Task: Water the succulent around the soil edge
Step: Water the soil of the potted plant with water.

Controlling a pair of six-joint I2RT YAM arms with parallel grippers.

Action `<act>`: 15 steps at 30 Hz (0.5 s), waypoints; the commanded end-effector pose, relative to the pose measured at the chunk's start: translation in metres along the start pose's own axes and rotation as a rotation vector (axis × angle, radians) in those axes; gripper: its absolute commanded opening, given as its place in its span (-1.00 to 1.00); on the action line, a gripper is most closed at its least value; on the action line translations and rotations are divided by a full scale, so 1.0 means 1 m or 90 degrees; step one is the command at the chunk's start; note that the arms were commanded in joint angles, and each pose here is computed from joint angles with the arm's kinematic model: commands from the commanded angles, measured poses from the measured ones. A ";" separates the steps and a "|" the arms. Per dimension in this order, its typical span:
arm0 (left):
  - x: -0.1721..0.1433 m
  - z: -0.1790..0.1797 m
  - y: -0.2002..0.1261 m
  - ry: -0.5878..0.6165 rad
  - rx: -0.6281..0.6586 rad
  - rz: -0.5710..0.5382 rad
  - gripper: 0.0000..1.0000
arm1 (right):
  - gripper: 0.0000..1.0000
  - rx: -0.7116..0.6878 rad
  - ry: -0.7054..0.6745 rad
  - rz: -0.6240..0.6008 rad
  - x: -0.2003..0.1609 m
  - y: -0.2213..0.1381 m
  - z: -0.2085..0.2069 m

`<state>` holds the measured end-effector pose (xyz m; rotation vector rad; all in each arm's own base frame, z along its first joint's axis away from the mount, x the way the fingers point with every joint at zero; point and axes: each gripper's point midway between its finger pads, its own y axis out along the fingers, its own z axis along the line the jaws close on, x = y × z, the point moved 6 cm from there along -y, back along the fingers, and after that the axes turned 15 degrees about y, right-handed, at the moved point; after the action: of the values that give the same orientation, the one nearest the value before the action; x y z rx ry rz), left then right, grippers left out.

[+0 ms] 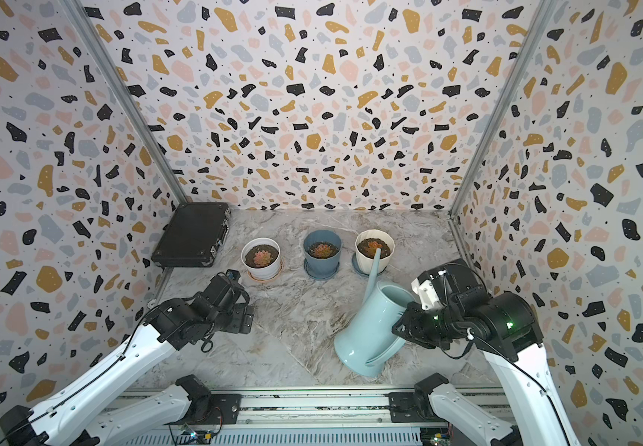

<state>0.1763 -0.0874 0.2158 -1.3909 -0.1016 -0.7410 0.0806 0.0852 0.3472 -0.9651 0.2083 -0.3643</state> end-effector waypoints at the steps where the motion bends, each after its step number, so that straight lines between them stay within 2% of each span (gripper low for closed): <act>1: 0.000 -0.002 0.004 0.006 -0.002 -0.003 0.99 | -1.00 -0.091 0.067 0.087 -0.030 -0.006 -0.032; 15: 0.000 -0.004 0.005 0.011 -0.008 0.000 0.99 | -1.00 -0.102 0.057 0.098 -0.026 -0.002 -0.030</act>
<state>0.1768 -0.0879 0.2123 -1.3905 -0.0966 -0.7384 0.0817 0.0868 0.3428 -0.9716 0.2364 -0.3541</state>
